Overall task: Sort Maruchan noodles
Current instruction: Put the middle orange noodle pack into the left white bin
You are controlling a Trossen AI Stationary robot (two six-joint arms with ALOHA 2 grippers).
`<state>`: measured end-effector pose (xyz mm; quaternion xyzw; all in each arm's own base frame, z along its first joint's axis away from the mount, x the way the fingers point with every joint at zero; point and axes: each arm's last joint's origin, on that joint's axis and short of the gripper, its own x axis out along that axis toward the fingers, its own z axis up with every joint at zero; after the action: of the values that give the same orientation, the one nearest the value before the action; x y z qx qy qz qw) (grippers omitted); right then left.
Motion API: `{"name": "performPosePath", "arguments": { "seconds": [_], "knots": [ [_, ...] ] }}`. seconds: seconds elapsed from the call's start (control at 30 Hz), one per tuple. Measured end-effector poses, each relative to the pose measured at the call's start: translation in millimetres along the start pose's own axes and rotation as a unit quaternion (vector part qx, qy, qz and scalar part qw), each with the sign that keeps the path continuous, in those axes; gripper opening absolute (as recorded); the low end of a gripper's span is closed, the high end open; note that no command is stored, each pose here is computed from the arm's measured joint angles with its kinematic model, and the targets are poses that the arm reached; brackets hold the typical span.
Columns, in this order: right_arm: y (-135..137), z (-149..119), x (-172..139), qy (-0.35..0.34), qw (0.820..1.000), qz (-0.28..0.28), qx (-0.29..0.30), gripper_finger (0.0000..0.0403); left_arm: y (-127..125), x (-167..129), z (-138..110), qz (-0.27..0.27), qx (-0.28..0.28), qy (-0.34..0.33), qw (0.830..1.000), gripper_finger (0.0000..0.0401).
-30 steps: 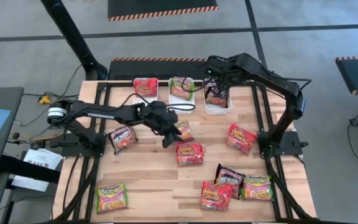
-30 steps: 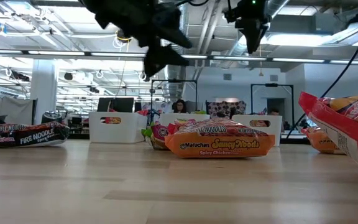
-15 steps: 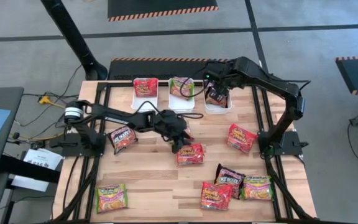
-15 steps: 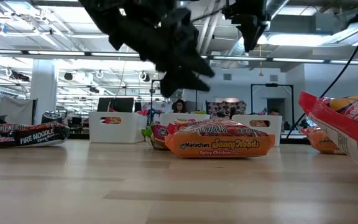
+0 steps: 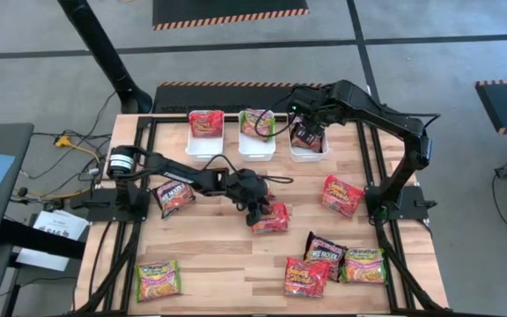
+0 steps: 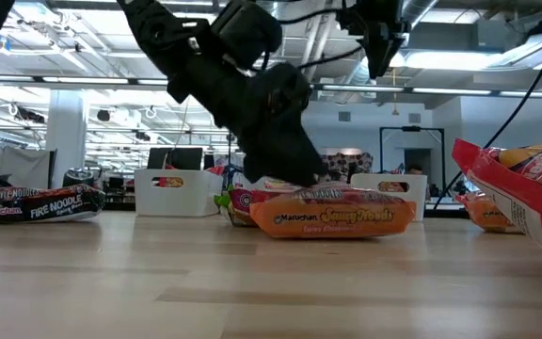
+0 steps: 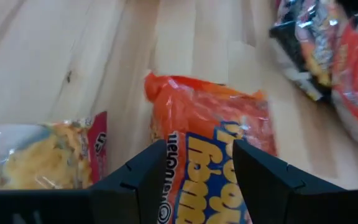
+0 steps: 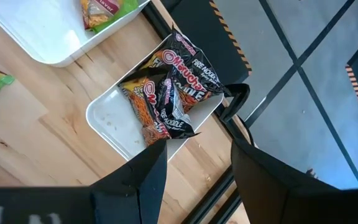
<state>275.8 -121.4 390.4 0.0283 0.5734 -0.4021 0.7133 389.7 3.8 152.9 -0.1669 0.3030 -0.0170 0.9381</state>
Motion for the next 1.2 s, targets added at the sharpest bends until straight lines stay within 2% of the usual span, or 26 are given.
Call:
{"name": "performPosePath", "arguments": {
  "seconds": [0.27, 0.47, 0.6, 0.83, 1.2],
  "knots": [
    [0, 1, 0, -0.004, 1.000, 0.001, 0.002, 0.0203, 1, 17, -22, 0.025, 0.001, 0.038, 0.999, 0.0171],
    [1, 4, 0, -0.020, 1.000, 0.005, 0.012, 0.0203, 0, 20, -27, 0.054, 0.002, 0.048, 0.997, 0.0168],
    [1, 6, 0, -0.027, 0.999, 0.006, 0.016, 0.0203, 0, 27, -35, 0.047, 0.002, 0.062, 0.997, 0.0131],
    [2, 7, 0, -0.033, 0.999, 0.007, 0.019, 0.0203, -5, 32, -41, 0.020, 0.002, 0.072, 0.997, 0.0013],
    [1, 7, 0, -0.033, 0.999, 0.007, 0.018, 0.0203, -20, 5, -20, -0.037, 0.010, 0.064, 0.997, 0.0000]
  ]
}}
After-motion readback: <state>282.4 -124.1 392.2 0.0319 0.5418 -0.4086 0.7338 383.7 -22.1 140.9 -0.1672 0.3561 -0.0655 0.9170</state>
